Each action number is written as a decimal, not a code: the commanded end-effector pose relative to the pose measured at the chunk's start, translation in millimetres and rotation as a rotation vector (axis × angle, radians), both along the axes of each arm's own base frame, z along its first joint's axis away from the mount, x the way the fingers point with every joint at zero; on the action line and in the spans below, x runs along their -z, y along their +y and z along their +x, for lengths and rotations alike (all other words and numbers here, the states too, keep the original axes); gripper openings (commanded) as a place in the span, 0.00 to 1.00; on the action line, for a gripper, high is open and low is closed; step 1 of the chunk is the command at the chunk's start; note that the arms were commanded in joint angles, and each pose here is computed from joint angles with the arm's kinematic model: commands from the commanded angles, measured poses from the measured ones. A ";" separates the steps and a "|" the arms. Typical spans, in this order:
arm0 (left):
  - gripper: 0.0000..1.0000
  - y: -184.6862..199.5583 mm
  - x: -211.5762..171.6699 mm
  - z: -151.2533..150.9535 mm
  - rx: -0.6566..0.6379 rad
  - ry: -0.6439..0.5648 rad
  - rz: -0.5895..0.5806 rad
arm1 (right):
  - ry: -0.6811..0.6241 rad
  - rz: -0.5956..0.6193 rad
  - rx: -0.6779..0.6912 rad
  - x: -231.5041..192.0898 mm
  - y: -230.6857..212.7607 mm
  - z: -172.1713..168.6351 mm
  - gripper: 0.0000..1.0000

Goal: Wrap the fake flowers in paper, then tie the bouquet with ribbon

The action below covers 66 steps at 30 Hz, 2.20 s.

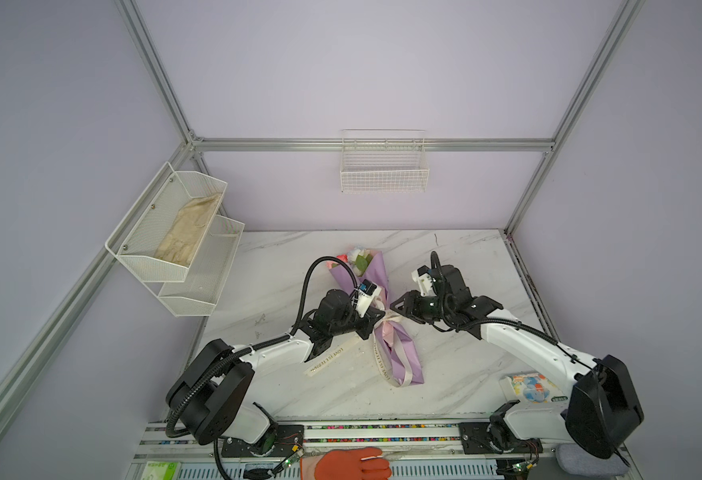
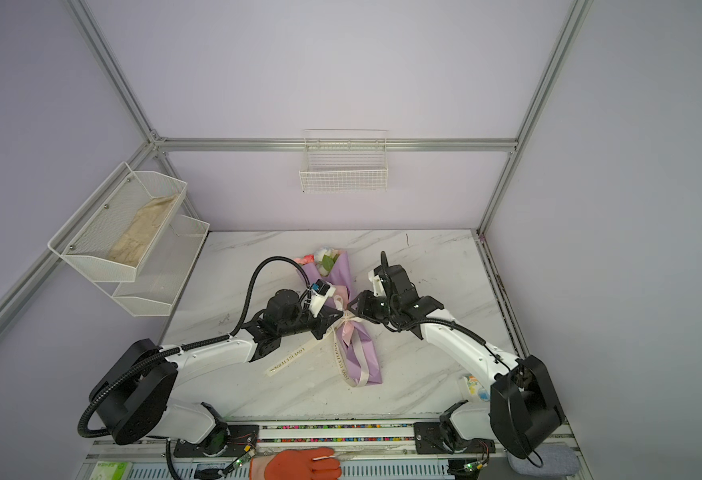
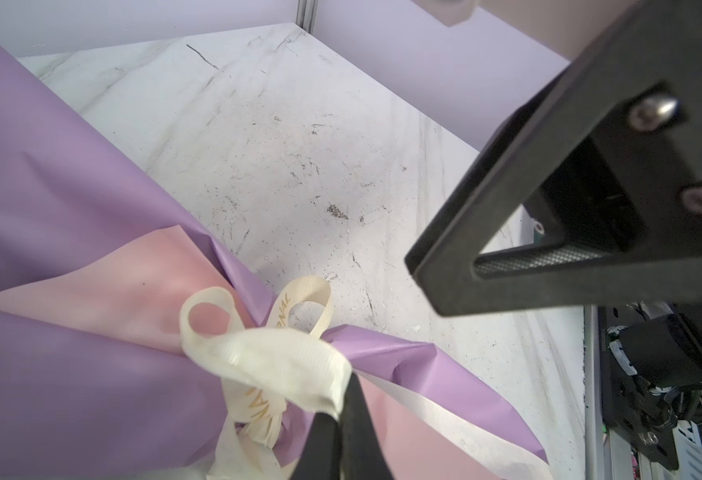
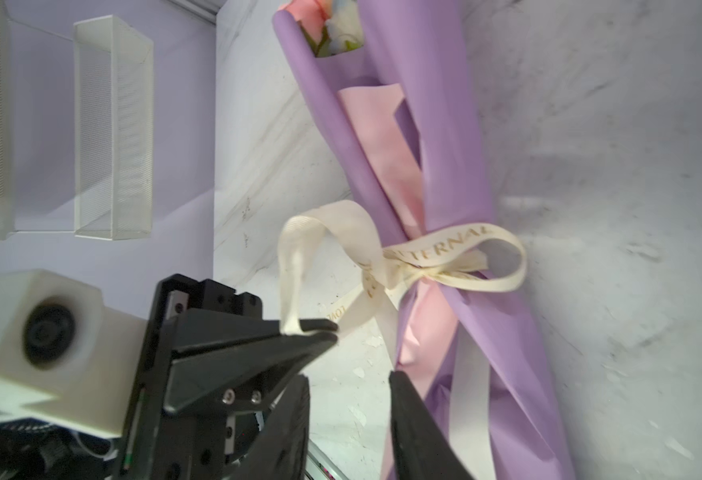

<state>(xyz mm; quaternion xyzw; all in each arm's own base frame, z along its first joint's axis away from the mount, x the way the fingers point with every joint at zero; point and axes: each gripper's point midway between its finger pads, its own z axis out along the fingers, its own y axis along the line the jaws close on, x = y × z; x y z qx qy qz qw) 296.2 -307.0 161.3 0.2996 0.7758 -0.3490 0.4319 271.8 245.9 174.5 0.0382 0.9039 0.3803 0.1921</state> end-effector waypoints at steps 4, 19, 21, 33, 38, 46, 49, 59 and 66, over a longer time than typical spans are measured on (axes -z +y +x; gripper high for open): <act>0.00 2.5 -27.0 -1.3 -0.004 -0.044 -0.047 | 0.183 -0.190 -0.067 54.5 -18.2 -56.1 0.29; 0.00 1.1 -20.9 -1.7 0.009 -0.025 -0.031 | 0.252 -0.389 -0.155 87.9 -5.0 -79.2 0.39; 0.00 0.4 -19.4 -2.0 0.012 -0.019 -0.031 | 0.256 -0.413 -0.168 92.3 -2.6 -81.7 0.40; 0.00 -2.7 -21.9 -1.6 0.025 -0.020 -0.039 | 0.240 -0.532 -0.132 99.9 -9.7 -77.0 0.09; 0.00 -2.1 -21.0 -1.5 0.023 -0.018 -0.033 | 0.202 -0.525 -0.105 83.9 -15.2 -75.2 0.00; 0.00 3.1 -13.9 -2.6 0.013 -0.015 0.001 | 0.041 -0.367 0.001 4.6 -20.6 -67.1 0.00; 0.00 4.4 -12.2 -2.5 0.009 -0.012 0.013 | -0.049 -0.227 -0.010 -45.8 -4.1 -60.7 0.00; 0.00 6.2 -9.2 -2.8 0.007 -0.010 0.024 | -0.241 -0.087 -0.021 -117.5 40.4 -11.8 0.00; 0.00 13.8 -4.7 -3.8 -0.025 -0.007 0.038 | -0.285 -0.165 0.263 -104.4 -41.4 71.2 0.00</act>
